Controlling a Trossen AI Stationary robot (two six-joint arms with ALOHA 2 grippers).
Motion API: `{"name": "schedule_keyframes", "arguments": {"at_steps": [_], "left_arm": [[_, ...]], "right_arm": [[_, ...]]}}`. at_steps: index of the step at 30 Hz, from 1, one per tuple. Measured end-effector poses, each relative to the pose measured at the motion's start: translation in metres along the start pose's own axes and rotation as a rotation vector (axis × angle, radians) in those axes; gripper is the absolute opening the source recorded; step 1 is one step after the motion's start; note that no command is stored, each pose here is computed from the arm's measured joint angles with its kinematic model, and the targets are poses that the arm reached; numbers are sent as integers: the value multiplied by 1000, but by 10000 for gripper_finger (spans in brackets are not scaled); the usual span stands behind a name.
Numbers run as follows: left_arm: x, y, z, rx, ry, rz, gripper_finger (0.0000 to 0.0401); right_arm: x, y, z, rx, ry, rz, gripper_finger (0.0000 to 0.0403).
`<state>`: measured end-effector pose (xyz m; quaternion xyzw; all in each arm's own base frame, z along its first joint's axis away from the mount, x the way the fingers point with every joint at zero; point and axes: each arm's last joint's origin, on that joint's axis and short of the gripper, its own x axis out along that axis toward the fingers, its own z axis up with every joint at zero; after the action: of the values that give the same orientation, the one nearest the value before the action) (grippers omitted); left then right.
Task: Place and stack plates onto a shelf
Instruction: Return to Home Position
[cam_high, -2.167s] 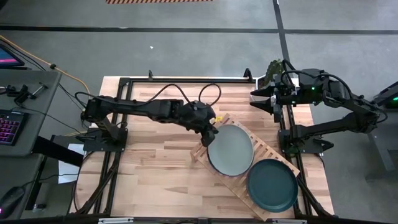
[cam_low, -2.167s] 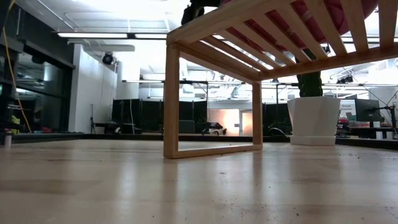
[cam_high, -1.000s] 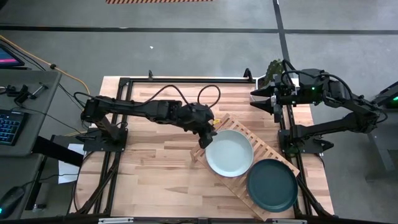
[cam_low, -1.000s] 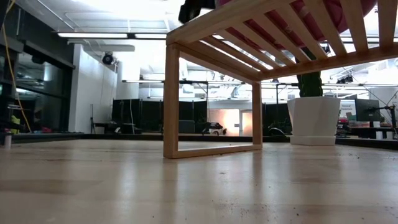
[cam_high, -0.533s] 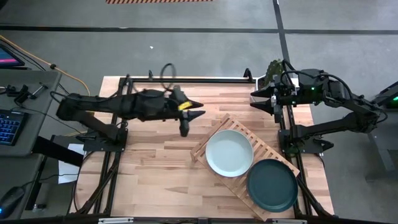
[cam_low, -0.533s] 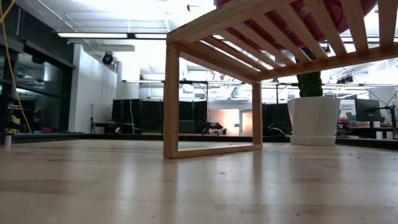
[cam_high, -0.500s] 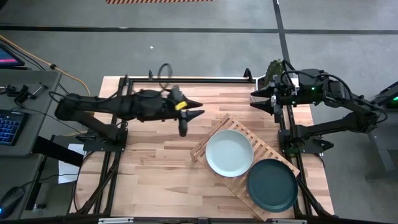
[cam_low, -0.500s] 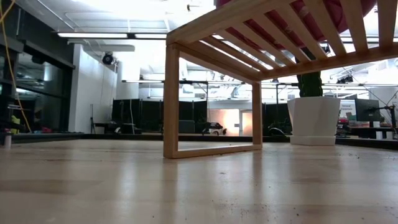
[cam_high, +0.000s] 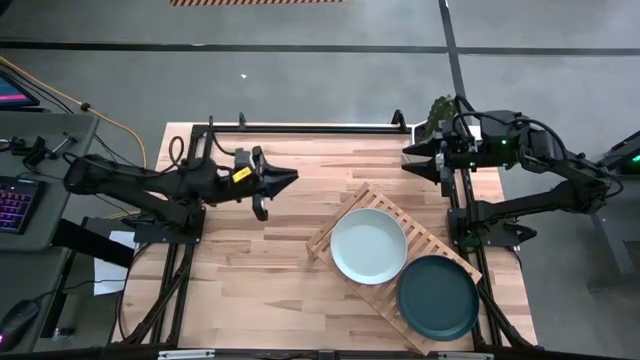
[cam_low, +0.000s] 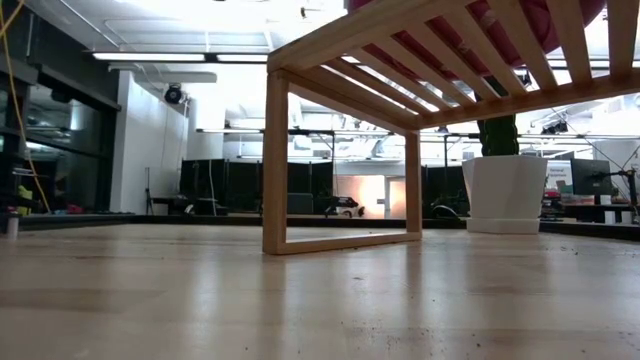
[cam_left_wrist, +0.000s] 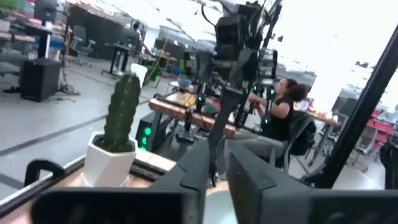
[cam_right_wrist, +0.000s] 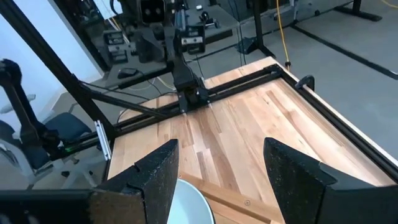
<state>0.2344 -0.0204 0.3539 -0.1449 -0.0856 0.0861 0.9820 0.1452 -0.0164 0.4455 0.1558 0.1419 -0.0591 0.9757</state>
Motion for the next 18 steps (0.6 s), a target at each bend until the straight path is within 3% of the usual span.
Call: {"name": "schedule_keyframes", "arguments": {"at_steps": [4, 18], "left_arm": [[-6, 2, 6, 7, -2, -21, 5], [-12, 3, 12, 26, -2, -35, 1]], "right_arm": [[0, 0, 2, 15, -17, 5, 218], [0, 0, 2, 22, -25, 0, 218]]}}
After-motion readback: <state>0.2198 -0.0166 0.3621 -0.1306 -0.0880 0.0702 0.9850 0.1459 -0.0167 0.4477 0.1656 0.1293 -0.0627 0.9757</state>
